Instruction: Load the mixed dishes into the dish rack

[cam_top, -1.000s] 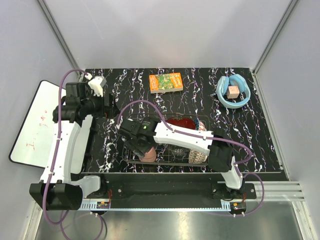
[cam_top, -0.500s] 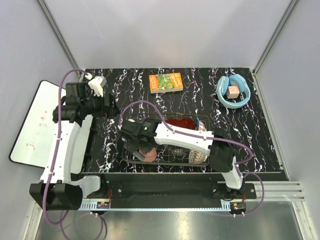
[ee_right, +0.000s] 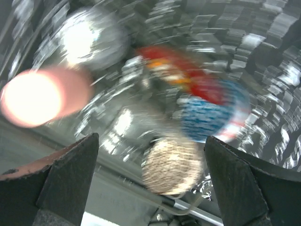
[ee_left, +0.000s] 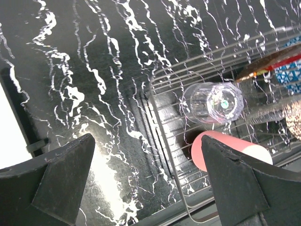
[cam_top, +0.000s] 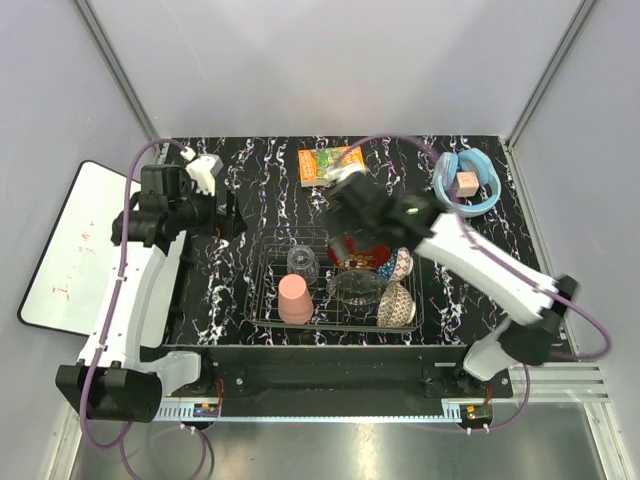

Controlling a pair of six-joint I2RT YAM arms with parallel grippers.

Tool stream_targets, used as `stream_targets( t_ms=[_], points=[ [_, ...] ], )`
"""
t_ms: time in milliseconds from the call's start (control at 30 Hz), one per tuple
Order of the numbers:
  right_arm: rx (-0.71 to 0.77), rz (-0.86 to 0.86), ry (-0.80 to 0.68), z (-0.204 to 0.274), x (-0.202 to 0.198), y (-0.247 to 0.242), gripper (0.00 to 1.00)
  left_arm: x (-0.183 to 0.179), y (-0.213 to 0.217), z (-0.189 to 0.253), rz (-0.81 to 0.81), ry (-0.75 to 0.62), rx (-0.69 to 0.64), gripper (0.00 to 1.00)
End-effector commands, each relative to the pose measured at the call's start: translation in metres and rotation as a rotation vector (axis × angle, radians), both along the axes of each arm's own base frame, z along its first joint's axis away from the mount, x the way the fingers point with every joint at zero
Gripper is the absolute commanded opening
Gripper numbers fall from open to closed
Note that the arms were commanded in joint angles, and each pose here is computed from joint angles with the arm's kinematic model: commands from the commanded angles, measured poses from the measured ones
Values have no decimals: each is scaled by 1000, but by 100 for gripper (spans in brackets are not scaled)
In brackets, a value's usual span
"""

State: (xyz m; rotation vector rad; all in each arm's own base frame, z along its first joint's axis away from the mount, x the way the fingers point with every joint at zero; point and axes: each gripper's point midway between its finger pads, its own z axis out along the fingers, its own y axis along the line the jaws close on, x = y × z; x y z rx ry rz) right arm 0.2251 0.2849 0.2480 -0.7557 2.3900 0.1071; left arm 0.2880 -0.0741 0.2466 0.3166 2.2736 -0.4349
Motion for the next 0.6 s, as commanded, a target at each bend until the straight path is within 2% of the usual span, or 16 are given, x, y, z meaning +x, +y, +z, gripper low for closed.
stream_targets(
  t_ms=[0, 100, 233, 567],
  points=[
    [202, -316, -196, 49, 52, -79, 100, 1, -3, 9, -19, -75, 31, 99],
    [263, -468, -273, 57, 72, -134, 100, 2, -3, 12, -19, -99, 33, 99],
    [257, -526, -214, 23, 79, -157, 100, 1, -6, 14, -29, -105, 16, 99],
    [349, -490, -195, 14, 66, -148, 100, -6, -6, 21, -18, -124, 4, 99]
  ],
)
